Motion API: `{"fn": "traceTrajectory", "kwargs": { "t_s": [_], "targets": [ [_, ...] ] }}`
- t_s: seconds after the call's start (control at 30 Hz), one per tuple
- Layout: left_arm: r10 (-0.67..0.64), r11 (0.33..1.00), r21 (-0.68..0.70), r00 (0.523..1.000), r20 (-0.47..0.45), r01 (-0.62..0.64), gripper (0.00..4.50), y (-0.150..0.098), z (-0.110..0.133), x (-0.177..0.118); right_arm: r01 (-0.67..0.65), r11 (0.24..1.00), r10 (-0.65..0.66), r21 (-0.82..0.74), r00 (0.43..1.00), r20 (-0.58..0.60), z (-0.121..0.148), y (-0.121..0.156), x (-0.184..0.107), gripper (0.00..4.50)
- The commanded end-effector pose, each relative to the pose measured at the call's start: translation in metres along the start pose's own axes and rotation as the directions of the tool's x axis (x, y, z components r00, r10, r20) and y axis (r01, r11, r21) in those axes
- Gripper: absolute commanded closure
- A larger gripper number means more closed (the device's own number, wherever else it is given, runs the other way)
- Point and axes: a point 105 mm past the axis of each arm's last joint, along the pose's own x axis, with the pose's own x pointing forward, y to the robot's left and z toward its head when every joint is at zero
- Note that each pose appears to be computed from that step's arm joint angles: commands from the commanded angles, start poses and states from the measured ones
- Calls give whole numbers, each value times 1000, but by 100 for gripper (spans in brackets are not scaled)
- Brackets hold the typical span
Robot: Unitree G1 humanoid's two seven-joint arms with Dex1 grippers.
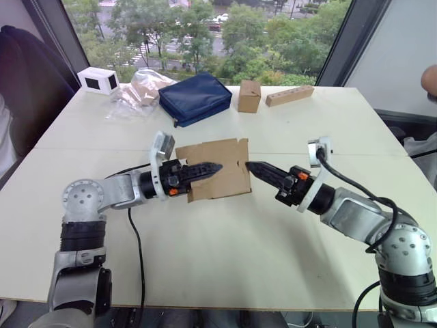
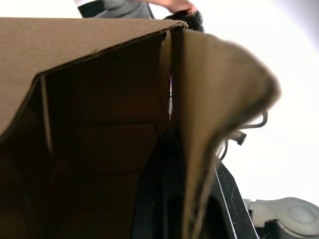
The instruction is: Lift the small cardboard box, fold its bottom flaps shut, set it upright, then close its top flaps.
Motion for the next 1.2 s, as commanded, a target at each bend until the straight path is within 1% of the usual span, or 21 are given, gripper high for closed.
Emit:
{"fn": "traceTrajectory", "kwargs": {
  "t_s": [0.03,0.17,0.2,0.27,0.3,0.67,0.93,1.2],
  "targets": [
    [-46,998,37,999,-23,47,450,-11,-2,6,-66,998,65,0,997,32,9,10,-4,416],
    [-40,998,40,999,-18,41,450,-11,-1,5,-77,997,76,4,996,44,12,9,-11,416],
    [-39,998,41,999,-17,39,450,-10,0,4,-68,998,68,9,997,40,11,7,-12,394],
    [-39,998,41,999,-16,39,450,-10,0,4,-54,998,54,16,998,33,9,5,-13,334],
    [-38,998,42,999,-16,39,450,-10,1,4,-50,999,49,22,998,33,9,4,-14,297],
    [-39,998,45,999,-7,39,450,-10,2,5,-46,997,44,54,998,42,7,2,-14,297],
    [-49,998,49,999,-8,50,450,-13,2,6,-21,999,20,41,999,39,6,-3,-13,297],
    [-56,997,50,998,-10,56,450,-14,2,8,13,1000,-13,-10,999,30,5,-6,-7,297]
  ]
}}
